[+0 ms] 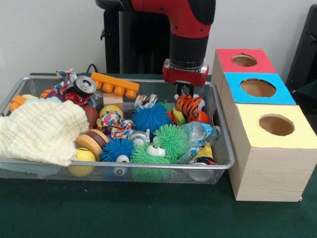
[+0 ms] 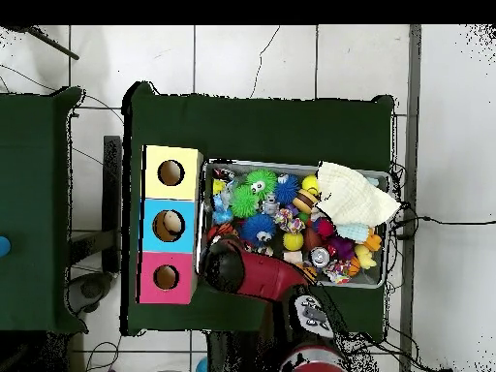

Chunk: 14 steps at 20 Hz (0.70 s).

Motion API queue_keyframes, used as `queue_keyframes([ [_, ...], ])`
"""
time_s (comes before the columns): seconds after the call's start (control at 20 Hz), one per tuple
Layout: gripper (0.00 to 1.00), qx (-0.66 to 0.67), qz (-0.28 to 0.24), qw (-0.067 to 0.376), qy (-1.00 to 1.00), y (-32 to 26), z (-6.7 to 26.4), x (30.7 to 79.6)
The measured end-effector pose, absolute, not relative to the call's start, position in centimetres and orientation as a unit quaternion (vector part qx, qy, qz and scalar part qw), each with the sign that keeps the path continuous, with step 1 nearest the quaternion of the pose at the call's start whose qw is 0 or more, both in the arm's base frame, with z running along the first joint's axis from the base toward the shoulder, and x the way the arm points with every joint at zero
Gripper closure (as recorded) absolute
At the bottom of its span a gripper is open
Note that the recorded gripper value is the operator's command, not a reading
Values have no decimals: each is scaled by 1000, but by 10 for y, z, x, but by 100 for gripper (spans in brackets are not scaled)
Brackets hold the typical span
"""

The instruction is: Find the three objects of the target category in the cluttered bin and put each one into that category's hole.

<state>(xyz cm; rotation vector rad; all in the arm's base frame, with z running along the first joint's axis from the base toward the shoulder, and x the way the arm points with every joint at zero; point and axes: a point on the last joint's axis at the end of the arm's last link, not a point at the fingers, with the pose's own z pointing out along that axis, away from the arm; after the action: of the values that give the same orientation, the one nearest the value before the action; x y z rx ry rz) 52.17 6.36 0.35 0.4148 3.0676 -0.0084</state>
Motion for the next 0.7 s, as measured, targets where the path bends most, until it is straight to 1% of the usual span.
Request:
queue_keyframes([
  [0.1,100,134,-1,12,991,65,13,520],
  [0.15,100,133,2,1,991,67,24,517],
  [0.3,100,133,4,-8,991,69,36,516],
  [0.45,100,132,6,-12,991,72,46,516],
  [0.7,100,129,9,-4,992,87,63,520],
])
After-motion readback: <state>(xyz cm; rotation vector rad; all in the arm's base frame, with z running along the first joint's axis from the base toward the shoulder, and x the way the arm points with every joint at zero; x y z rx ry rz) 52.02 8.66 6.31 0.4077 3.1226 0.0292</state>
